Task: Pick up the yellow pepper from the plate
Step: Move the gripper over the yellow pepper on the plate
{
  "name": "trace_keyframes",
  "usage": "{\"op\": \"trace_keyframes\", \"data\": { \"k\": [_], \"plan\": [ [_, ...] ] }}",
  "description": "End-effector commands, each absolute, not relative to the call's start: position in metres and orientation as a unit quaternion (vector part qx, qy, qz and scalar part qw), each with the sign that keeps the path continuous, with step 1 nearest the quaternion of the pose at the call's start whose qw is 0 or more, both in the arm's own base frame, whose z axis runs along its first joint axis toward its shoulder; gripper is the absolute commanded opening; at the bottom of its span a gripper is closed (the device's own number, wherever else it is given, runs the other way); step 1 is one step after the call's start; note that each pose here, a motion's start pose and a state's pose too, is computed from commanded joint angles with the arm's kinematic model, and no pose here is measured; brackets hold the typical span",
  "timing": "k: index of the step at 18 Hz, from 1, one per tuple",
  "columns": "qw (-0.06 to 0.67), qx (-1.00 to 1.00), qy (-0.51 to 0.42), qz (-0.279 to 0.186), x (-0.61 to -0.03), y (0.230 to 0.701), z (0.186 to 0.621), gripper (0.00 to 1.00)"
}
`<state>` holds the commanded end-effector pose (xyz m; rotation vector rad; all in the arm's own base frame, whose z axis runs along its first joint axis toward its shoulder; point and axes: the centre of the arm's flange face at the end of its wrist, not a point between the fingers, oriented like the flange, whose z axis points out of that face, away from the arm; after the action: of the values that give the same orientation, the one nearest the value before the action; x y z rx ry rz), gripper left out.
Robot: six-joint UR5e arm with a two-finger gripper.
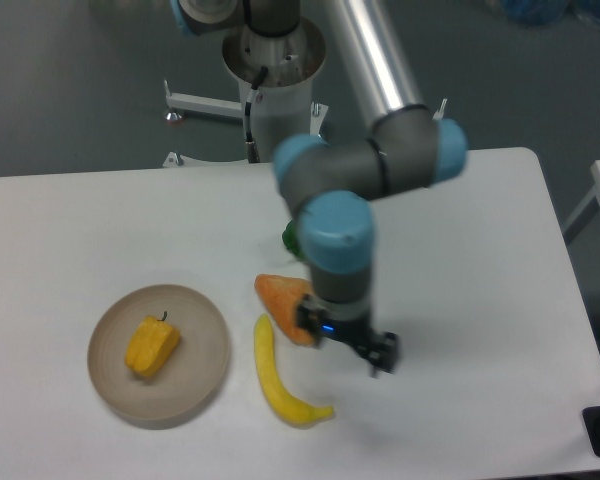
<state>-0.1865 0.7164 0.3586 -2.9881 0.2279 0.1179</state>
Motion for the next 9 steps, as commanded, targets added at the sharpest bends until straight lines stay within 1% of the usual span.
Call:
{"op": "trace_keyframes", "data": {
  "k": [2,4,6,9],
  "plan": [
    [0.068,-0.996,0.056,0.007,-0.149,0.714,0.347,1.00],
    [0.072,-0.996,0.045,-0.014,-0.125,0.711,0.346,1.00],
    [0.074,-0.996,0.037,-0.025,-0.106,0.710,0.349,1.00],
    [0.063,-0.997,0.044,-0.029,-0.082,0.708,0.336,1.00]
  ]
}}
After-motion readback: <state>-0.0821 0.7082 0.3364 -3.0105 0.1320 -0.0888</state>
